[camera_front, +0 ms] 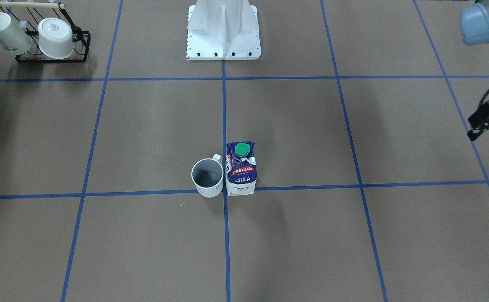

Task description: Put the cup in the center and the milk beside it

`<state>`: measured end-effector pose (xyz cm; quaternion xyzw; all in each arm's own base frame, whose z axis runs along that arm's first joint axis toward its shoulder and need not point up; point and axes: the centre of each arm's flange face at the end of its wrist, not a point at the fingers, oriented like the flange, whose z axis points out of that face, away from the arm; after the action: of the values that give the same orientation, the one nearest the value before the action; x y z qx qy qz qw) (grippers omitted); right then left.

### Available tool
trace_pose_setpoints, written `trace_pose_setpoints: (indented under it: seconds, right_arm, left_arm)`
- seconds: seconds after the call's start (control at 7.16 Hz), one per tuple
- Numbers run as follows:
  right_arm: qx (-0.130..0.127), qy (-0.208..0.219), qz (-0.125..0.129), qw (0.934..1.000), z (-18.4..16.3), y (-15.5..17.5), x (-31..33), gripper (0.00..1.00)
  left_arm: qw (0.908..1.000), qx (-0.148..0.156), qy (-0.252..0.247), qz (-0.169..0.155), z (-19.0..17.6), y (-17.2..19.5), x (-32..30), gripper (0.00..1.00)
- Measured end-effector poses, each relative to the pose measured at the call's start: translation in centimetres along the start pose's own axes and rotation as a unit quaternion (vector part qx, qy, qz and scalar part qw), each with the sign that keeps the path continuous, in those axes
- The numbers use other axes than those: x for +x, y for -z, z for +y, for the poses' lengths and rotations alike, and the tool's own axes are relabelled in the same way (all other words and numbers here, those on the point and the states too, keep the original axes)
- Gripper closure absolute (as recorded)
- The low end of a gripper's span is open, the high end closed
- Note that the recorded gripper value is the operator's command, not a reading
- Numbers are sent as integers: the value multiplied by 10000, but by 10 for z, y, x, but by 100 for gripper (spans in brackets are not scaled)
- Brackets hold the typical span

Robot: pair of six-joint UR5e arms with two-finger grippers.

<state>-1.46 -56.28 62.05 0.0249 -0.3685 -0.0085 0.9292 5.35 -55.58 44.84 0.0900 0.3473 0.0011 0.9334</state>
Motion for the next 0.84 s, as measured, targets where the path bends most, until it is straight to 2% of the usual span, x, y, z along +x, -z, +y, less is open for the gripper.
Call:
trace_pose_setpoints:
  seconds: [0.14,0.28,0.56,0.84]
  right_arm:
    - [-9,-156,11,9999,2,6,11,0]
    - [-55,-367,25,9993,2,19,20,0]
    - [-141,-636,-2,9979,2,42,23,0]
    - [-180,-732,-34,9972,4,47,26,0]
  left_arm:
    - [9988,-89,-465,-85,27,-11,-61,1]
    - [9975,-163,-687,-91,48,-22,-113,1]
    - [9983,-356,-446,-99,66,-44,-181,1]
    - [9986,-387,-354,-93,65,-48,-193,1]
